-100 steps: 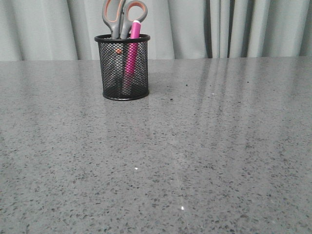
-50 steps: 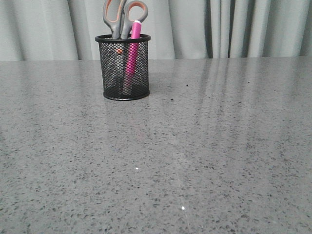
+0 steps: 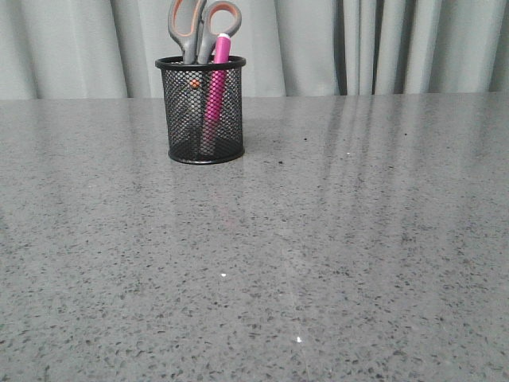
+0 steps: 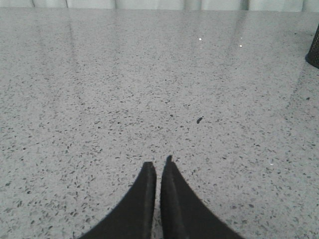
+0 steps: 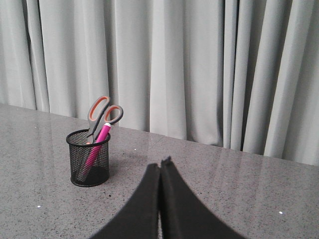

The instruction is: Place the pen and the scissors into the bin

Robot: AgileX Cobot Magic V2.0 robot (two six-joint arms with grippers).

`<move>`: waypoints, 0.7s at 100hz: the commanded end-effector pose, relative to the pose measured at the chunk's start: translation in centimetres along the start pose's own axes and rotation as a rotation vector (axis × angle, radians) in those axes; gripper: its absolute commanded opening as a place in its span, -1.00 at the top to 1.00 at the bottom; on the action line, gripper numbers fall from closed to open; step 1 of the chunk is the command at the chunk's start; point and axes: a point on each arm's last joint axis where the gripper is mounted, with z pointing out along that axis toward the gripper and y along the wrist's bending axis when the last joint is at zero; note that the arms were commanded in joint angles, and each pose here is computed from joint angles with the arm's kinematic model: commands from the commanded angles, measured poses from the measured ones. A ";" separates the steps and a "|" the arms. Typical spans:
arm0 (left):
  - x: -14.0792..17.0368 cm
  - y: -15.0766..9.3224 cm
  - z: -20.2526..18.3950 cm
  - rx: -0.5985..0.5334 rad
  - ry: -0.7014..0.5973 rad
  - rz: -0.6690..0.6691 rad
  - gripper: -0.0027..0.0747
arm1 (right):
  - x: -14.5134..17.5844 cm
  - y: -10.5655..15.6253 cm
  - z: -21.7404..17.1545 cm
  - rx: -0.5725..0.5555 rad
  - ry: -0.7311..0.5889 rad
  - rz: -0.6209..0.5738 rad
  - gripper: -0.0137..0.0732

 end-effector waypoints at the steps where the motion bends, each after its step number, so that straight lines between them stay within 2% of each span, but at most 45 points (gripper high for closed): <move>1: 0.8 0.0 0.2 -0.004 -0.037 -0.011 0.93 | -1.3 -0.1 -0.5 -0.011 -0.104 -0.013 0.85; 70: 0.8 0.0 0.2 -0.004 -0.037 -0.011 0.93 | -1.1 -0.1 -0.5 -0.006 -0.083 -0.013 0.85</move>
